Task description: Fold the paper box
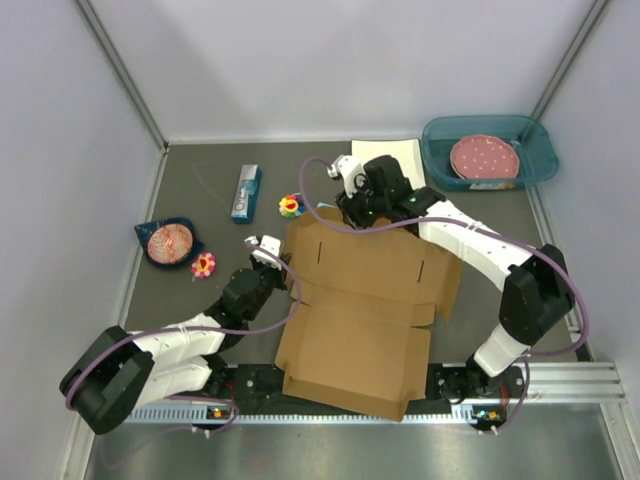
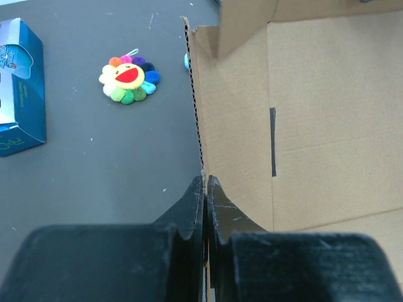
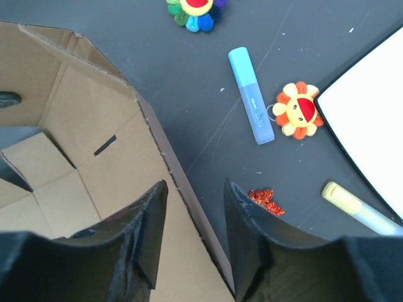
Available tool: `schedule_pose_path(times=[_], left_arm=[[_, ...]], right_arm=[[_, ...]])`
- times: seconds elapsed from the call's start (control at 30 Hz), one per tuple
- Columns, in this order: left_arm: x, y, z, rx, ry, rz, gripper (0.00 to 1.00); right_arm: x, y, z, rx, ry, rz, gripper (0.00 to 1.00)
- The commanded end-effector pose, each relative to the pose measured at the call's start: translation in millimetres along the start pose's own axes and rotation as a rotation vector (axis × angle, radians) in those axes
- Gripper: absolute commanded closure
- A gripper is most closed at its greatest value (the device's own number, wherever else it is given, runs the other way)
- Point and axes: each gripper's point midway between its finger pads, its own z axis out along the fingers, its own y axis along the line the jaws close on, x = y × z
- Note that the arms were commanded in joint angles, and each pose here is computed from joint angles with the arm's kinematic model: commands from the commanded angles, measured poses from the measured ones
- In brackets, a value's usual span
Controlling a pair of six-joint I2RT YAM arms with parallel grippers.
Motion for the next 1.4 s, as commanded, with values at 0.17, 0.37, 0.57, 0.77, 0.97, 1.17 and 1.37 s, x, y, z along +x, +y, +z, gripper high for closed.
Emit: schedule_pose_path(times=[0.17, 0.37, 0.57, 0.77, 0.97, 1.17, 1.37], left_arm=[[-21, -10, 6, 0.034, -0.055, -0.008, 1.00], [-19, -10, 7, 0.035, -0.048, -0.006, 1.00], [-18, -11, 8, 0.034, -0.040, -0.005, 1.00], [-19, -4, 8, -0.006, -0.030, -0.015, 0.98], [-30, 3, 9, -0.065, -0.012, -0.055, 0.59], [-28, 5, 2, -0.103, 0.066, -0.131, 0.41], [-24, 22, -18, -0.212, 0.116, -0.216, 0.40]], right_arm=[[-19, 1, 14, 0.006, -0.029, -0.028, 0.52], [-19, -1, 16, 0.010, -0.026, -0.028, 0.62], [-29, -1, 9, 0.014, -0.055, -0.027, 0.62], [-33, -2, 6, 0.021, -0.066, -0.033, 0.85], [-26, 0, 6, 0.057, -0.046, -0.044, 1.00], [-21, 8, 0, 0.120, -0.045, -0.100, 1.00], [-9, 18, -8, 0.095, -0.065, -0.134, 1.00]])
